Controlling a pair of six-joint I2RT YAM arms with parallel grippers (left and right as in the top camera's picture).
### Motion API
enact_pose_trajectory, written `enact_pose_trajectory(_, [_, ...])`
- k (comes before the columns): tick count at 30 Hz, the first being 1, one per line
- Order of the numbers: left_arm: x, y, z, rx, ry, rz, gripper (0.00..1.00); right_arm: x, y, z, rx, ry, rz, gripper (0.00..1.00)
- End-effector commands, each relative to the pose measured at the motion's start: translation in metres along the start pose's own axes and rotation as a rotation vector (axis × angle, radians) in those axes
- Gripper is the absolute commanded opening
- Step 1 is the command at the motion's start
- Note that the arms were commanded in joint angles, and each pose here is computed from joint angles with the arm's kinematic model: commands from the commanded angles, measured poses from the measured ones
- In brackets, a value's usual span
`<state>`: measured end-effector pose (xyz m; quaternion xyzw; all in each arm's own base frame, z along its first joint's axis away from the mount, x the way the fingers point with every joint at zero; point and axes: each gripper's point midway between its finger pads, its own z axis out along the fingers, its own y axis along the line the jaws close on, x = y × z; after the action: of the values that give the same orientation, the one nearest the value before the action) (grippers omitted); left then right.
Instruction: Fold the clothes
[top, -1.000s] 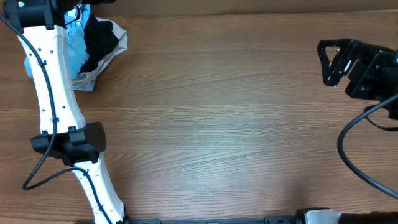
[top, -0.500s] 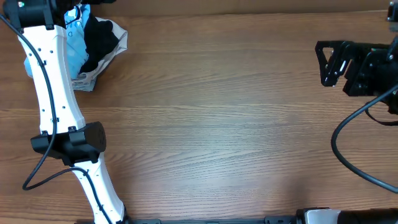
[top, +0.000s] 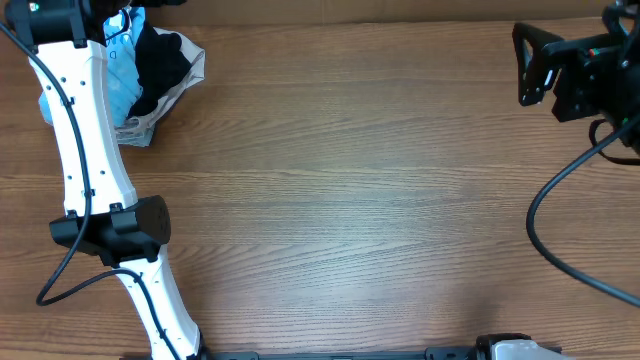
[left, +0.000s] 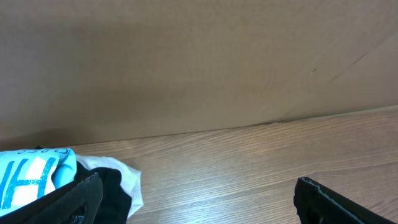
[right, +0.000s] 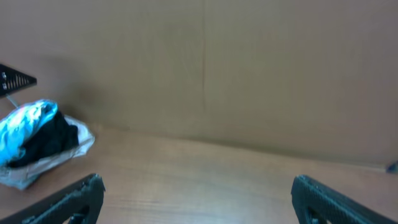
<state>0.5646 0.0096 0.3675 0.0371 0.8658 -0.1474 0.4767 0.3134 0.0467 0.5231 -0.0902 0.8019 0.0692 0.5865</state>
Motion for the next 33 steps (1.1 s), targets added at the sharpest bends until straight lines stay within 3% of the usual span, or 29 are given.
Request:
enact_pose_trajectory(1, [0.002, 0.001, 0.003, 0.013, 0.006, -0.012, 1.00, 0.010, 0.006, 0.002, -0.032, -0.022, -0.020, 1.00])
enact_pose_trajectory(7, [0.002, 0.001, 0.003, 0.013, 0.006, -0.012, 1.00, 0.045, 0.012, 0.020, -0.069, -0.101, -0.035, 1.00])
enact_pose_trajectory(19, [0.002, 0.001, 0.003, 0.014, 0.006, -0.012, 1.00, 0.191, 0.012, 0.041, -0.064, -0.179, -0.043, 1.00])
enact_pose_trajectory(25, [0.002, 0.001, 0.003, 0.014, 0.006, -0.012, 1.00, 0.262, 0.011, 0.042, -0.057, -0.255, 0.049, 1.00])
enact_pose_trajectory(33, [0.002, 0.001, 0.003, 0.014, 0.006, -0.012, 1.00, 0.322, 0.014, 0.039, -0.059, -0.288, 0.098, 1.00])
